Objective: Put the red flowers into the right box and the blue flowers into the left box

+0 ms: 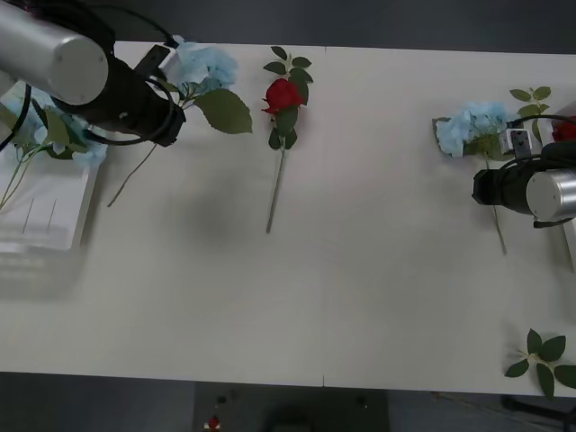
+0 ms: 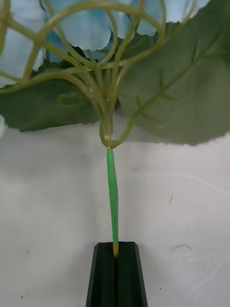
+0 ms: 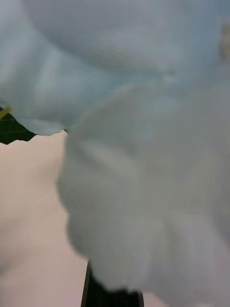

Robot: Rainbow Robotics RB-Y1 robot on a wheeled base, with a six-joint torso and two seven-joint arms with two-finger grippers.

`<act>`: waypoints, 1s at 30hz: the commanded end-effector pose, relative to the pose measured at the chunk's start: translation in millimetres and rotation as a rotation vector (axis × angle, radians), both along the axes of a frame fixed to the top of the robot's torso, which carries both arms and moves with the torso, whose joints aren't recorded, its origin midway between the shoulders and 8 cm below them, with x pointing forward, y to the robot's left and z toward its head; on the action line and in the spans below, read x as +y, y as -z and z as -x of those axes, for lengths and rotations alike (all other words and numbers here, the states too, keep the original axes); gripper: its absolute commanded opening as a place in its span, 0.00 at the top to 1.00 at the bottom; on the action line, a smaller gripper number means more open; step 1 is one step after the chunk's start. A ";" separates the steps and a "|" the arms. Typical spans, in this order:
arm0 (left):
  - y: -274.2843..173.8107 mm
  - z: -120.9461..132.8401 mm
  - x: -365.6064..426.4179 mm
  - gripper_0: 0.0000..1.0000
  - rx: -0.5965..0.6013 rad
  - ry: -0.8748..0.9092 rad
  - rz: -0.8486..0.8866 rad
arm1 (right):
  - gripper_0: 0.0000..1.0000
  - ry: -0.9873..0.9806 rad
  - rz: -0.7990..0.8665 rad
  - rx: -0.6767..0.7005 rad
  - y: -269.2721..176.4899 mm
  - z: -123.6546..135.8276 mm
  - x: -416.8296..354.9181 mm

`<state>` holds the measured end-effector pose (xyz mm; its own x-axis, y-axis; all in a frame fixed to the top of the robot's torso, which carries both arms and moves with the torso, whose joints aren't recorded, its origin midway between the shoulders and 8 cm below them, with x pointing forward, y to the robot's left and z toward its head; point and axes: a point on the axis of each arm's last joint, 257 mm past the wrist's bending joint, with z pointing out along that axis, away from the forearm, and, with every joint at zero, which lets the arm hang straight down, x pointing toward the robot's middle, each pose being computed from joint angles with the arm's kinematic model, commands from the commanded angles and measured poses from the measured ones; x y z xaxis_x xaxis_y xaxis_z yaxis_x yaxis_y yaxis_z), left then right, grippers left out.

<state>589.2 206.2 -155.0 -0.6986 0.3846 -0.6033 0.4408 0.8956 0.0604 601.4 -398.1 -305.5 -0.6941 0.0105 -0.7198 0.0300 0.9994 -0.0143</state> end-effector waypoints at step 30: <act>-178.4 101.2 30.5 1.00 -0.404 0.471 0.569 | 1.00 -0.411 -0.215 0.091 -309.0 108.8 148.2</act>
